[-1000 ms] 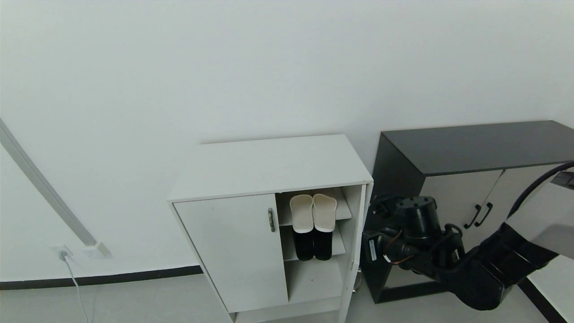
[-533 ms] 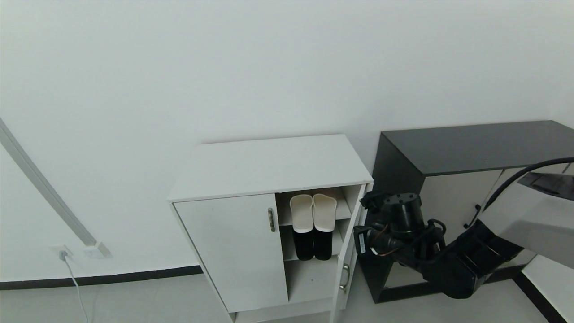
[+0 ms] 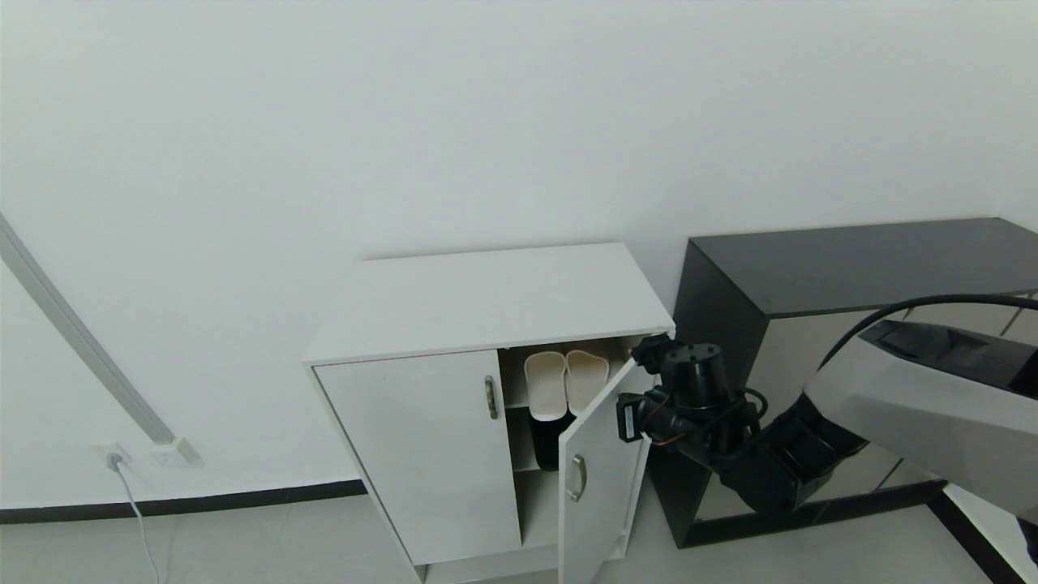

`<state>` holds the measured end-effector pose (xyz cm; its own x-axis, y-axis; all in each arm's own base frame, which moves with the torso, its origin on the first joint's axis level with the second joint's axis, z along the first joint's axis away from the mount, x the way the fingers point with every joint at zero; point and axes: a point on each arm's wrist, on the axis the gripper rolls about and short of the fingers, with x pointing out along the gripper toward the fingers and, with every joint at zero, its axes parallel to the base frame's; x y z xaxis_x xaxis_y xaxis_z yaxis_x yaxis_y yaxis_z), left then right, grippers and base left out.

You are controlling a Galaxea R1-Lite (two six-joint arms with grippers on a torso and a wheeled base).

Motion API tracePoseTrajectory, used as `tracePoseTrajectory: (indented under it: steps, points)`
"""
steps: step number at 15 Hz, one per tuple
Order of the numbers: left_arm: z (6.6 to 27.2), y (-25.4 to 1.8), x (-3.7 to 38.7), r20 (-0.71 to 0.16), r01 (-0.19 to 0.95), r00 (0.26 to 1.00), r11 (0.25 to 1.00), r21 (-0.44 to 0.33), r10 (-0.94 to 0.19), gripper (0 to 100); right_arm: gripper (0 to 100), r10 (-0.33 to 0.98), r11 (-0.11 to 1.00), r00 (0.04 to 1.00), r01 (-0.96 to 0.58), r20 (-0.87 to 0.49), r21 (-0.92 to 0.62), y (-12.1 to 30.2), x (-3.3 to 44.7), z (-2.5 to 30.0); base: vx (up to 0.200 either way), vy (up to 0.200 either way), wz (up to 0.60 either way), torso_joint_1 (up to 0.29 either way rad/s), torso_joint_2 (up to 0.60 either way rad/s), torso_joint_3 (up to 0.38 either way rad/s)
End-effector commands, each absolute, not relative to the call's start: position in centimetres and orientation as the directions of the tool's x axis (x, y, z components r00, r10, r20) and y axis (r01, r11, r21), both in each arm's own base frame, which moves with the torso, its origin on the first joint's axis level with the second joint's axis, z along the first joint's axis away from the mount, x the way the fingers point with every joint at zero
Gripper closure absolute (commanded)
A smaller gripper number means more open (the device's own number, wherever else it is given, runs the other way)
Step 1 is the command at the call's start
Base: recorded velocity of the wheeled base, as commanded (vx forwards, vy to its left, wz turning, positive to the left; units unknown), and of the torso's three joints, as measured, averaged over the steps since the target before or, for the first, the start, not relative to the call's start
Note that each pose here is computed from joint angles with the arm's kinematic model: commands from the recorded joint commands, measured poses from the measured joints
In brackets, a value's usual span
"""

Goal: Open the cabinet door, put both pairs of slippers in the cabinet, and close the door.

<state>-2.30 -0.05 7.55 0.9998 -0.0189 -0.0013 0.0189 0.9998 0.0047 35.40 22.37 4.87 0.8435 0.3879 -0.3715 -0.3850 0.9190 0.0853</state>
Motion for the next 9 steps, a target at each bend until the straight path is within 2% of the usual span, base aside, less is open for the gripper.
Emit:
tracePoseTrajectory:
  steps: [1, 9]
  points:
    - [7.5, -0.1, -2.3, -0.003, 0.018, 1.000, 1.000, 0.005, -0.018, 100, 100, 0.385, 0.920, 0.846, -0.382, -0.369, 0.084, 22.9, 36.3, 4.0, 0.000, 0.000, 0.00, 0.000, 0.00, 0.000]
    - [7.6, -0.1, -2.3, -0.002, 0.017, 1.000, 1.000, 0.005, -0.017, 100, 100, 0.393, 0.919, 0.861, -0.384, -0.324, 0.092, 24.5, 38.8, 2.9, 0.000, 0.000, 0.00, 0.000, 0.00, 0.000]
